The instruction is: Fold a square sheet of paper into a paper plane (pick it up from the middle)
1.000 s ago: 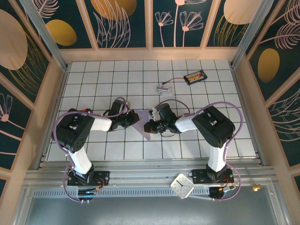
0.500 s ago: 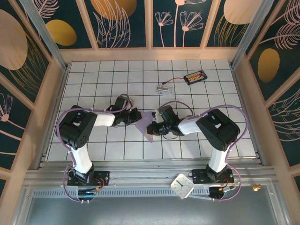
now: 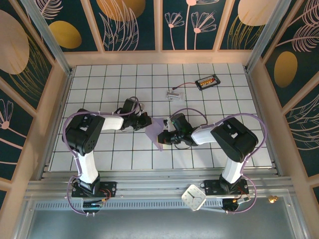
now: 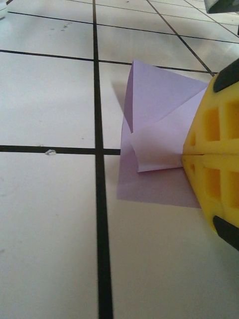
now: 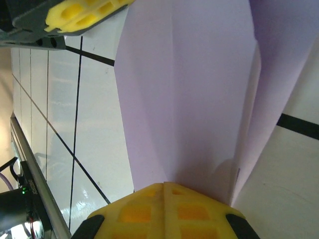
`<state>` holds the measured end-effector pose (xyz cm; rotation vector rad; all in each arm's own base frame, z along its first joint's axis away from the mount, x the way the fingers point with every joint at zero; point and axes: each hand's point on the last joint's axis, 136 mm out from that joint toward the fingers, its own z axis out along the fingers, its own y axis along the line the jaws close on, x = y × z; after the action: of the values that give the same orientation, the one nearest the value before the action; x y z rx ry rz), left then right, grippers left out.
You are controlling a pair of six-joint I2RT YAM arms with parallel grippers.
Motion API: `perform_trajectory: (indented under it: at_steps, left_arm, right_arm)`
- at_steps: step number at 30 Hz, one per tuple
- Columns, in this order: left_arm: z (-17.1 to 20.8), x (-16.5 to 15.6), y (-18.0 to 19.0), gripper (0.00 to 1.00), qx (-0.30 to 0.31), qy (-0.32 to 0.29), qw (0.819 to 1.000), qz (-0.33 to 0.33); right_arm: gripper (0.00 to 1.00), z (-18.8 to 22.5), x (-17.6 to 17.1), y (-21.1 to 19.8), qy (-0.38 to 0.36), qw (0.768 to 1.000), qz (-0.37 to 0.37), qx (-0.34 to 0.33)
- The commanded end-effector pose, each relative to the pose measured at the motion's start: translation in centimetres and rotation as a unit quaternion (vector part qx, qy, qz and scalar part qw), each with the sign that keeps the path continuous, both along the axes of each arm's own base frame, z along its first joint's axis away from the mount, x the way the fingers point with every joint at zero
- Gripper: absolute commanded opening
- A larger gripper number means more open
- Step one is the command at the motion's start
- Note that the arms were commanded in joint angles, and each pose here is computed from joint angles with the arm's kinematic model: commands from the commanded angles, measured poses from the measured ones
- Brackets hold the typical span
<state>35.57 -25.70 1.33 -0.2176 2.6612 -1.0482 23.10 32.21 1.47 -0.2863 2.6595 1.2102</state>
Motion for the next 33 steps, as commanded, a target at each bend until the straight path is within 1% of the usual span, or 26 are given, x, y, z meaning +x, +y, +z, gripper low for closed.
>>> perform_trajectory:
  at_steps: [1, 7, 13, 16, 18, 20, 24, 26, 28, 30, 33]
  left_arm:
    - [-1.4, 3.9, 4.2, 0.03, 0.072, -0.032, 0.994, 0.071]
    - [-0.2, 5.6, 3.6, 0.03, 0.067, -0.045, 0.994, 0.072]
    - [-0.3, 6.9, 3.5, 0.03, 0.072, -0.045, 0.994, 0.073]
    - [1.6, 6.9, 3.4, 0.04, 0.057, -0.062, 0.993, 0.077]
    - [4.1, 6.1, 3.1, 0.06, 0.026, -0.083, 0.993, 0.078]
    - [5.5, 4.1, 2.6, 0.07, -0.001, -0.092, 0.993, 0.069]
    - [6.9, -0.3, -0.9, 0.09, -0.042, -0.089, 0.995, 0.013]
    - [6.6, -1.7, -2.5, 0.08, -0.058, -0.076, 0.995, -0.015]
    - [4.9, -2.2, -3.2, 0.06, -0.05, -0.058, 0.997, -0.028]
    - [3.6, -2.1, -3.2, 0.04, -0.033, -0.045, 0.998, -0.033]
    - [2.2, -1.4, -3.0, 0.02, -0.005, -0.041, 0.999, -0.035]
  right_arm:
    - [0.0, -7.2, -6.3, -7.0, 0.129, 0.979, -0.009, -0.161]
    - [0.0, -7.3, -6.4, -7.2, 0.128, 0.978, -0.007, -0.165]
    - [0.0, -7.4, -6.6, -7.3, 0.129, 0.978, -0.007, -0.165]
    - [0.0, -7.3, -6.4, -7.3, 0.126, 0.978, -0.006, -0.165]
    - [0.0, -7.3, -6.3, -7.2, 0.124, 0.978, -0.006, -0.166]
    - [0.0, -7.3, -6.2, -7.1, 0.122, 0.979, -0.007, -0.165]
    - [0.0, -7.3, -6.0, -7.0, 0.122, 0.979, -0.005, -0.166]
    - [0.0, -7.4, -6.0, -7.0, 0.121, 0.978, -0.003, -0.168]
    - [0.0, -7.4, -6.0, -7.0, 0.121, 0.978, -0.002, -0.169]
    - [0.0, -7.5, -5.9, -7.1, 0.12, 0.978, -0.003, -0.171]
    - [0.0, -7.5, -6.0, -7.1, 0.121, 0.978, -0.003, -0.172]
